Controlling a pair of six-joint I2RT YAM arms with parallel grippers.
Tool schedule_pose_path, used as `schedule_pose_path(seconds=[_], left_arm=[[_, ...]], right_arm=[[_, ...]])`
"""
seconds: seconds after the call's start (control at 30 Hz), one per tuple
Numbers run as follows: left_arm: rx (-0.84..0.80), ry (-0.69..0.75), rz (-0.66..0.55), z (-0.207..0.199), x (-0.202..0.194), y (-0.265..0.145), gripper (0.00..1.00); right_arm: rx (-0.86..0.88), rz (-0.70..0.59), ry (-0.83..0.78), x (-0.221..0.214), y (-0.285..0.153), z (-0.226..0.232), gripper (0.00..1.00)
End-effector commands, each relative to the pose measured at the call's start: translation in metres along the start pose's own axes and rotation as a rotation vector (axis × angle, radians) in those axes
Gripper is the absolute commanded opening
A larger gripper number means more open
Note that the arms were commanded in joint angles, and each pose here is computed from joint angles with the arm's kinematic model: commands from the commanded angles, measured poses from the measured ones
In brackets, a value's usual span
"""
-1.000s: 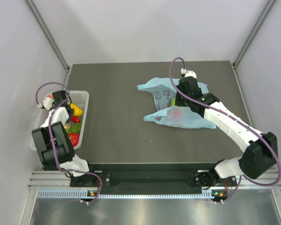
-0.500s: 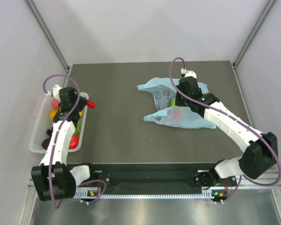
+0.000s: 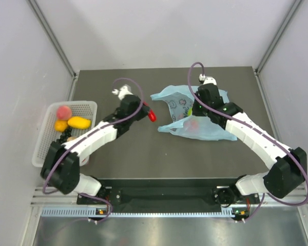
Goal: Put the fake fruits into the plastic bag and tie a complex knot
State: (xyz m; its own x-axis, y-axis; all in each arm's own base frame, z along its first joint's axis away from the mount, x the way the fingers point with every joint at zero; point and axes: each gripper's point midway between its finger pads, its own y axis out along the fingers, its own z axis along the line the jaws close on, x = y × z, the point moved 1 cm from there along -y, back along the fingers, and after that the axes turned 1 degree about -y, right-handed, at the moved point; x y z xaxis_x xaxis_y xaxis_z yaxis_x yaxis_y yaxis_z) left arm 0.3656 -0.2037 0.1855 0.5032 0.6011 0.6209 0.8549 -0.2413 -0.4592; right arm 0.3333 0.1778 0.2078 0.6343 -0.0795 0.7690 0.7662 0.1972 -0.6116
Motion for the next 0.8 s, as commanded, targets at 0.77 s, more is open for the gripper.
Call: schedule_pose_path(seconds=[0.77], left_arm=[[-0.453,0.177,0.28,-0.189,-0.19,0.082,0.11]], right_arm=[[0.023,-0.093,0.007,0.031,-0.021,0.0,0.0]])
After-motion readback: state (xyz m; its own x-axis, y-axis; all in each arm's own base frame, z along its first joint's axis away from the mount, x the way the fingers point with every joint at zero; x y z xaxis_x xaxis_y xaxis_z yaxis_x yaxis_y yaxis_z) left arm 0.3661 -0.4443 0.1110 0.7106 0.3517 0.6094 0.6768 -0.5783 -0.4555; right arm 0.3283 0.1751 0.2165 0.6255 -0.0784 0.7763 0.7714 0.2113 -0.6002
